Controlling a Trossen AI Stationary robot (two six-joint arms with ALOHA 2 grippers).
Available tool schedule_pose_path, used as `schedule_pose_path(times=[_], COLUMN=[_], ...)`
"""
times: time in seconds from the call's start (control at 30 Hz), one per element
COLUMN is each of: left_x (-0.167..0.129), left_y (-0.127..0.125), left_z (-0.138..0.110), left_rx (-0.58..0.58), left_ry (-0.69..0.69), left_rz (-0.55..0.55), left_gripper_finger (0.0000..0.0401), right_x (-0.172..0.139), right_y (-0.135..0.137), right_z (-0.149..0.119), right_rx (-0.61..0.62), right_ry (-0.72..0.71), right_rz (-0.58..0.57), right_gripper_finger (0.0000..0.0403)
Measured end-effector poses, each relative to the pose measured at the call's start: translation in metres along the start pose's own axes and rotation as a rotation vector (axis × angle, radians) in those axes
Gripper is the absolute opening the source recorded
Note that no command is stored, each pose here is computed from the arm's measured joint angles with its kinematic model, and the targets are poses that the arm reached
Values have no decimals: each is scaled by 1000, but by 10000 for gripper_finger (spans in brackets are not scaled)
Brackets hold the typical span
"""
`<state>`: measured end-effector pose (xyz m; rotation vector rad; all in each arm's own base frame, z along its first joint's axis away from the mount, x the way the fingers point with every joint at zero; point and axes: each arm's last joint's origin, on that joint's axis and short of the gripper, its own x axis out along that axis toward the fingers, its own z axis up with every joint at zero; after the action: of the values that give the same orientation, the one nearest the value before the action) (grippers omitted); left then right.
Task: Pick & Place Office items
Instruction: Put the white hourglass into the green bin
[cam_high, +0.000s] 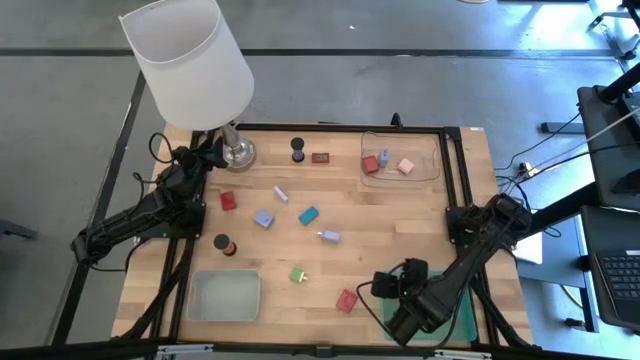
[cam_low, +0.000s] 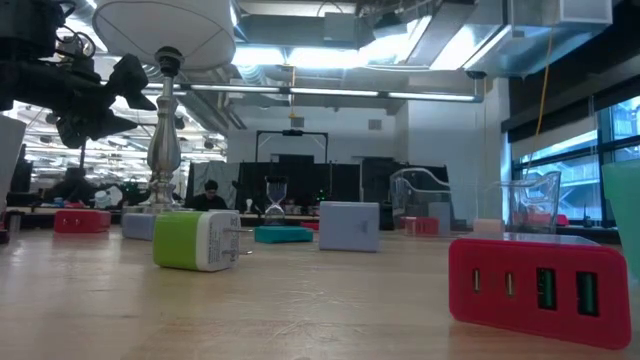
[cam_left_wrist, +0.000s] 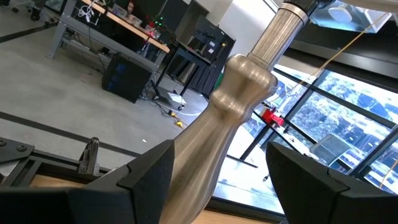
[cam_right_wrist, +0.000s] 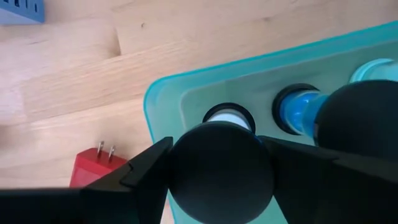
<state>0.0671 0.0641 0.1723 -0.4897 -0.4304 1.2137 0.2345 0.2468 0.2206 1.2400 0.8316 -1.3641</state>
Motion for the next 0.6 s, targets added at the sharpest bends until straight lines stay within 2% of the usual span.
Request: schedule_pose_path(times=[0.6], left_x=[0], left_y=[0], left_z=[0], left_rx=[0], left_ry=[0], left_rz=[0], left_gripper_finger=[251], right_x=[11], right_y=[8], right_z=[-5], right_rx=[-31], right_ry=[1], right_rz=[-2], right_gripper_finger=[233])
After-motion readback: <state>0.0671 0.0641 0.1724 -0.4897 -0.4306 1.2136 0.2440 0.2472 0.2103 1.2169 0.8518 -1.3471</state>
